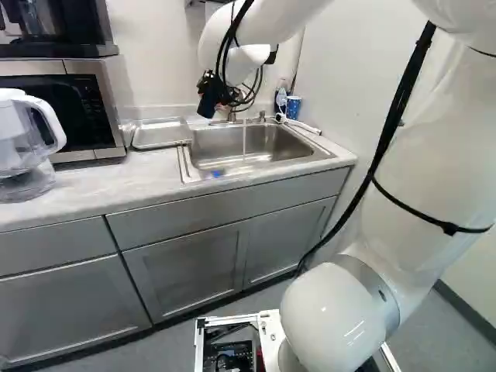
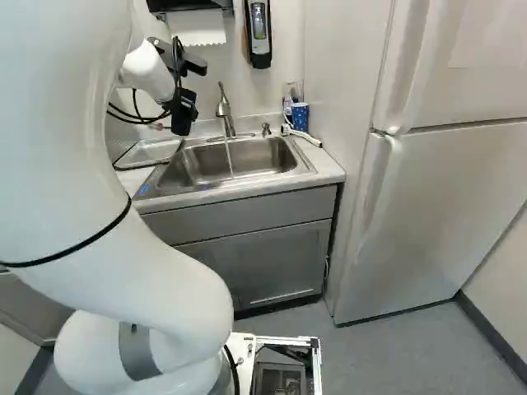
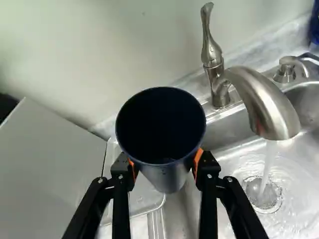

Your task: Rinse the cup and place it in the tray

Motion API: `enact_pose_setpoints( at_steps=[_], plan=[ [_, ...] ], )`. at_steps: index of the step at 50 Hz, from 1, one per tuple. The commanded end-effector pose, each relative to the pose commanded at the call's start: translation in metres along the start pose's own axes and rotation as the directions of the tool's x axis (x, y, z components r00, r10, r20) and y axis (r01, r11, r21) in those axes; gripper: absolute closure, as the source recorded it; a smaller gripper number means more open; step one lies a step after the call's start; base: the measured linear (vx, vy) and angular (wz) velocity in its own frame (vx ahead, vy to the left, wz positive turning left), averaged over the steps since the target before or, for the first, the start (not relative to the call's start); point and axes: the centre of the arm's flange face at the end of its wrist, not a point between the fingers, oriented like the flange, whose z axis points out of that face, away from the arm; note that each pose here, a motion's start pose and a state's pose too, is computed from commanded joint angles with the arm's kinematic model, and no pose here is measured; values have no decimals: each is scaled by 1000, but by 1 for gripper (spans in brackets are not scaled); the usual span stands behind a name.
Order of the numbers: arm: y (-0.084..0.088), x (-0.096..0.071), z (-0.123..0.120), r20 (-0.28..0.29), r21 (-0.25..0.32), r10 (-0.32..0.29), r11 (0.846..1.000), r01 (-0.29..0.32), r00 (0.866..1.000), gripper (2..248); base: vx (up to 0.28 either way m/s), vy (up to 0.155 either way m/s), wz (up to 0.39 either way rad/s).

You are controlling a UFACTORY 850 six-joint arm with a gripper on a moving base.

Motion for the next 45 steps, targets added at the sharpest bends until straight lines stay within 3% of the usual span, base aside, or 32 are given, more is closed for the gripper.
enact_pose_setpoints(
  at_steps=[17, 33, 45],
  plan=[
    [0, 0, 0, 0, 0, -178, 984, 178, 984, 127, 0, 0, 0],
    [0, 0, 0, 0, 0, -342, 940, 342, 940, 127, 0, 0, 0],
    [0, 0, 0, 0, 0, -343, 939, 343, 939, 127, 0, 0, 0]
  ],
)
